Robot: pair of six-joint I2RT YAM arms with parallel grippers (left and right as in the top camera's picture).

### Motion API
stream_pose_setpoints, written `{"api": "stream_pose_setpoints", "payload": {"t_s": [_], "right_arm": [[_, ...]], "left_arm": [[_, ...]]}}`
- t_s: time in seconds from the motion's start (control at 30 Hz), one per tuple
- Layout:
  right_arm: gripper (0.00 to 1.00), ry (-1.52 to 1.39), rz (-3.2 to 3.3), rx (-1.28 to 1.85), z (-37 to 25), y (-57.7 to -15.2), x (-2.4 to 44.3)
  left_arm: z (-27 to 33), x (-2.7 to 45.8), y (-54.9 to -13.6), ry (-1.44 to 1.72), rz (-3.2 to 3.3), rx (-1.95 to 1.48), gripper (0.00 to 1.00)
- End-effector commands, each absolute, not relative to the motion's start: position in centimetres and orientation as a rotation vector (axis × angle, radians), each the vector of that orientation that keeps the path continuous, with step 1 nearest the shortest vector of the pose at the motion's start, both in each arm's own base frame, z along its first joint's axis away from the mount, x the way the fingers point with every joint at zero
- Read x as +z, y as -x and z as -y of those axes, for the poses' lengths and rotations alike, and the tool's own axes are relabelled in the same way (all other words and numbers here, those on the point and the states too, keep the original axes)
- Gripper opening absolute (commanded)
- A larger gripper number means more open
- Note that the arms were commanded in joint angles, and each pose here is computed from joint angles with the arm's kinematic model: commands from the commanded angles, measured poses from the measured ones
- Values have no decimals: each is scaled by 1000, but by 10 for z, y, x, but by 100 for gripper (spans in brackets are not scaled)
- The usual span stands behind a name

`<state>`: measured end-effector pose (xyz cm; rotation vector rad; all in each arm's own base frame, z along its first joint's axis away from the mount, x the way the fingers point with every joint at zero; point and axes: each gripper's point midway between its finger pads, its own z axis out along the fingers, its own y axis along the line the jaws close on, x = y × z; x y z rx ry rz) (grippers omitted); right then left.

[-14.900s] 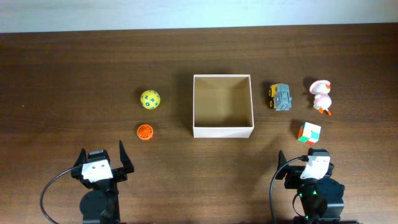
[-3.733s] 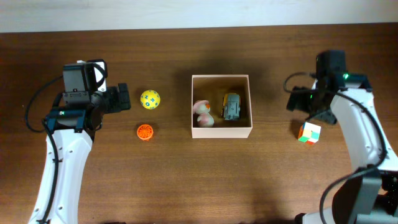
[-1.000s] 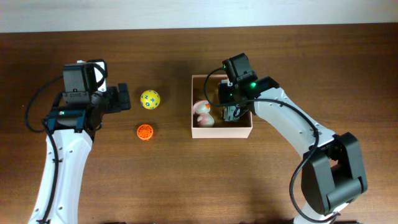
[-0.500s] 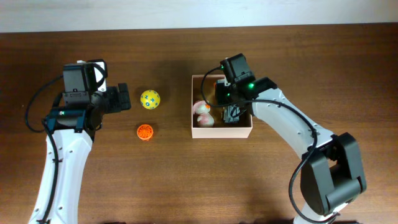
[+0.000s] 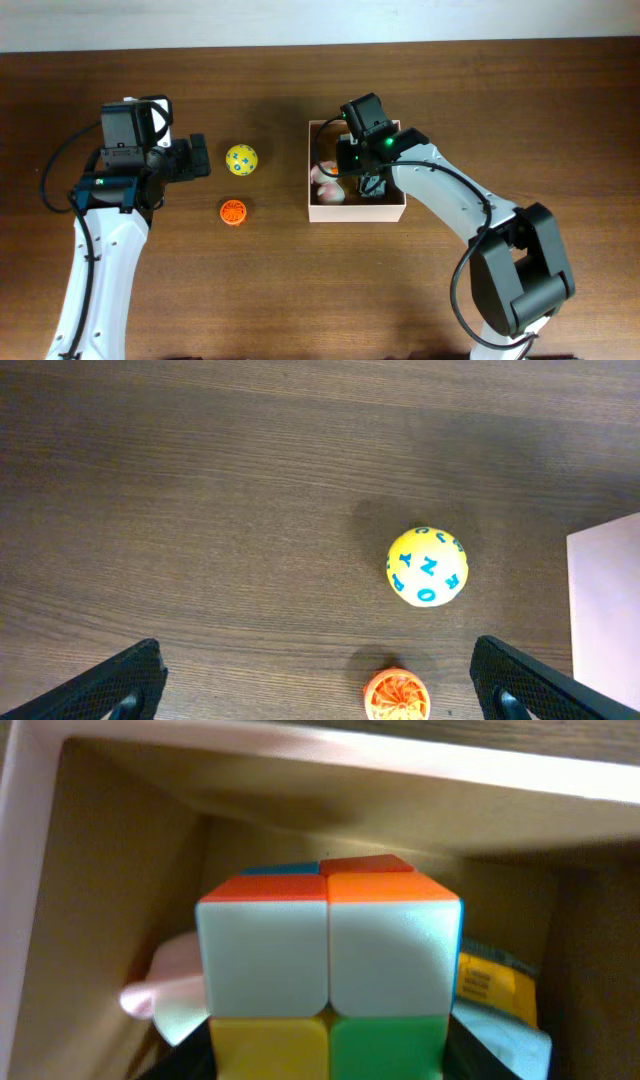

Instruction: Pack container

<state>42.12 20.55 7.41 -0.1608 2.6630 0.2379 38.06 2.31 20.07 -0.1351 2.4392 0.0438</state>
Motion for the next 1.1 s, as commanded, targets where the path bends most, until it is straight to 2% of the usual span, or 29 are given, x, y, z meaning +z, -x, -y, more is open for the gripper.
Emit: {"api": "stream_pose_setpoints", "payload": {"t_s": [0.0, 0.07, 0.2, 0.4, 0.63, 0.73, 0.83, 1.07], "right_arm": [[57, 182, -2690, 208, -207, -419, 60], [59, 184, -2665, 219, -209, -422, 71], [69, 216, -2582, 235, -213, -433, 111], [70, 222, -2495, 198, -205, -436, 186], [76, 106, -2491, 12, -141, -410, 265], [82, 33, -2503, 2, -111, -396, 281], [83, -35, -2539, 52, -87, -385, 286], [88, -304, -2672, 170, -21, -365, 267]], "left_arm": [[-24, 206, -385, 153, -2426, 27, 99], [-24, 206, -385, 153, -2426, 28, 99], [-24, 206, -385, 153, -2425, 27, 99], [-24, 206, -385, 153, -2425, 27, 99], [-24, 206, -385, 153, -2425, 27, 99], [-15, 207, -386, 132, -2422, -33, 99], [-3, 207, -386, 100, -2423, -117, 99], [15, 216, -392, 34, -2379, -242, 99]]}}
